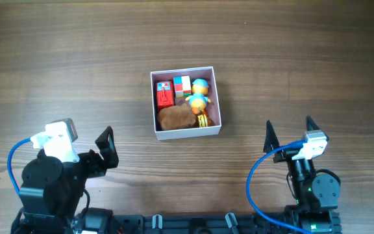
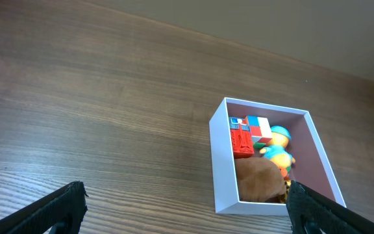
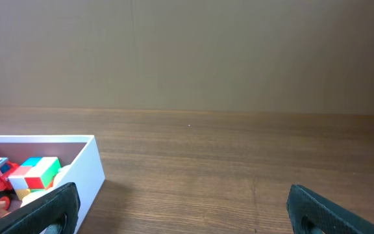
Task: Pack container
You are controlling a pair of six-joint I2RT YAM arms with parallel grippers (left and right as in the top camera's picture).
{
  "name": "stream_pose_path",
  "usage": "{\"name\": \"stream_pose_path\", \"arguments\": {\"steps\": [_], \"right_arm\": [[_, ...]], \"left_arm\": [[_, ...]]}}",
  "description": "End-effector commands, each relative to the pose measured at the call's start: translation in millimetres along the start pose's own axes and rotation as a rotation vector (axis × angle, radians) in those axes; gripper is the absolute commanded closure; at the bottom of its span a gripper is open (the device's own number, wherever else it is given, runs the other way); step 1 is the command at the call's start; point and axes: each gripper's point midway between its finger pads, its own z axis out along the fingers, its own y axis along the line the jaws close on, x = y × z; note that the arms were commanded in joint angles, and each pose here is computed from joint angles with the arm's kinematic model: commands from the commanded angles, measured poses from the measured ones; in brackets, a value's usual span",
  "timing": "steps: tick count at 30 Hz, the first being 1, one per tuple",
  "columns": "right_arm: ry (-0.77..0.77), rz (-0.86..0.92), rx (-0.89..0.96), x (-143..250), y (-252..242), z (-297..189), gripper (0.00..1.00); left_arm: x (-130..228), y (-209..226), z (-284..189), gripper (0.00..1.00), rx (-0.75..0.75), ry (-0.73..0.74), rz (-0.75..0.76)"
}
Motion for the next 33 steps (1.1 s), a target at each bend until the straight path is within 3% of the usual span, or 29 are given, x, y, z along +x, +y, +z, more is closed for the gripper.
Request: {"name": "stream_pose_path", "arguments": {"steps": [1,16,22,33], "right_arm": [[-0.011,0.005,0.012,-2.1,-1.5,-0.4,0.0],[-0.011,0.005,0.012,-2.1,-1.5,-0.4,0.0],[-0.011,0.005,0.012,-2.1,-1.5,-0.4,0.0],[-0.011,0.005,0.012,-2.1,-1.5,-0.4,0.0]], "left_arm": [[2.0,-2.2,0.6,0.0,0.013,0.005,-0.01],[14.9,17.2,-22.9,0.0,-0.047,-0.029,0.0],[41.3,31.4,-19.6,0.0,-0.035,-0.19,-0.024],[25.0,19.4,60.7,0.0,0.131,-0.522,-0.006]]}}
